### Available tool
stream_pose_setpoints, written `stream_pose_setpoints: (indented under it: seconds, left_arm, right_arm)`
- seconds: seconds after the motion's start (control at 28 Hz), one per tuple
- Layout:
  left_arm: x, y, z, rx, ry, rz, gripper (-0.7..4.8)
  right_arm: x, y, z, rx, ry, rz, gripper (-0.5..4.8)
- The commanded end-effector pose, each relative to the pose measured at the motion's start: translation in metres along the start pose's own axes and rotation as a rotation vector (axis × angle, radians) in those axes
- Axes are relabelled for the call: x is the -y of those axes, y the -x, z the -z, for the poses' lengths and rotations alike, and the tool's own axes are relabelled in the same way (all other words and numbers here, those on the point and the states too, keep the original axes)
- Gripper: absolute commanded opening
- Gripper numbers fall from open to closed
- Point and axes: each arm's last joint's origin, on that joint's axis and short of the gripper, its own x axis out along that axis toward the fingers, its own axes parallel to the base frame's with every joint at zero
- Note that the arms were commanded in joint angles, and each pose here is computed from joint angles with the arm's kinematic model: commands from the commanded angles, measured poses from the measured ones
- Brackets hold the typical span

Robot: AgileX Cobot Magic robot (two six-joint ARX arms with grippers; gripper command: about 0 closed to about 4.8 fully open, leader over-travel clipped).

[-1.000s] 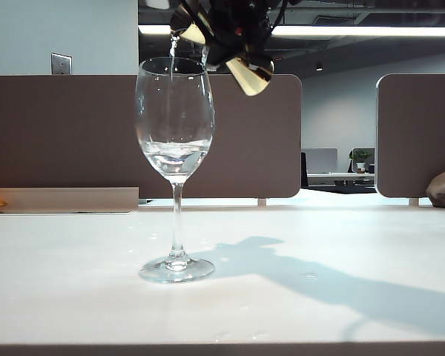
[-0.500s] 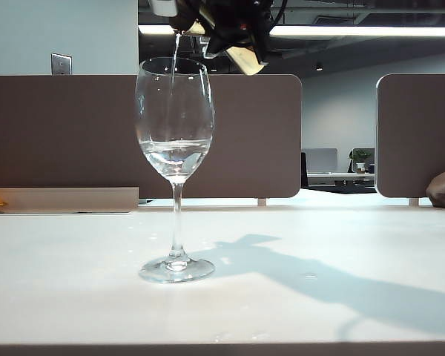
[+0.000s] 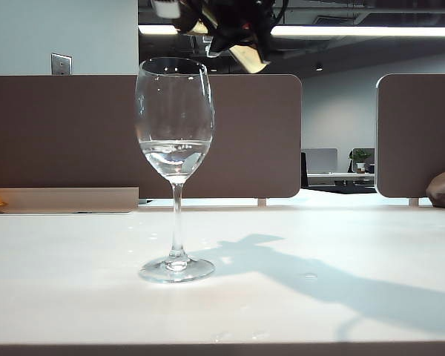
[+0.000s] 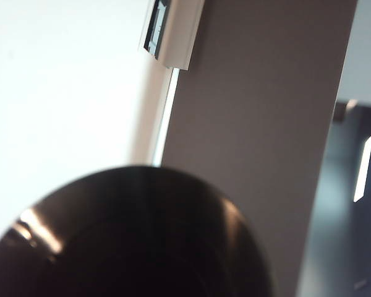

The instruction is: Pick up the jigger and pour the water inside into the glass.

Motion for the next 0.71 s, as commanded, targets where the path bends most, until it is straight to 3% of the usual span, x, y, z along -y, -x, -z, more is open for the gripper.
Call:
stream_pose_setpoints:
  seconds: [0.04, 0.36, 0.57, 0.71]
  left_arm:
    - [0.001, 0.001, -0.002, 0.011, -0.009, 0.006, -0.02]
    - [0.001, 0.001, -0.002, 0.011, -0.009, 0.006, -0.03]
    - [0.001, 0.001, -0.002, 0.011, -0.009, 0.006, -0.03]
    - [0.001, 0.001, -0.002, 0.012, -0.009, 0.006, -0.02]
  right_arm:
    - [0.007, 0.003, 0.001, -0.001, -0.234, 0.044, -0.01]
    - [0.013, 0.003, 0.024, -0.032, -0.779, 0.077, -0.01]
    - [0.018, 0.037, 0.056, 0.002, -1.005, 0.053, -0.01]
    - [-0.008, 0.075, 0.069, 0.028, -1.093, 0.056, -0.01]
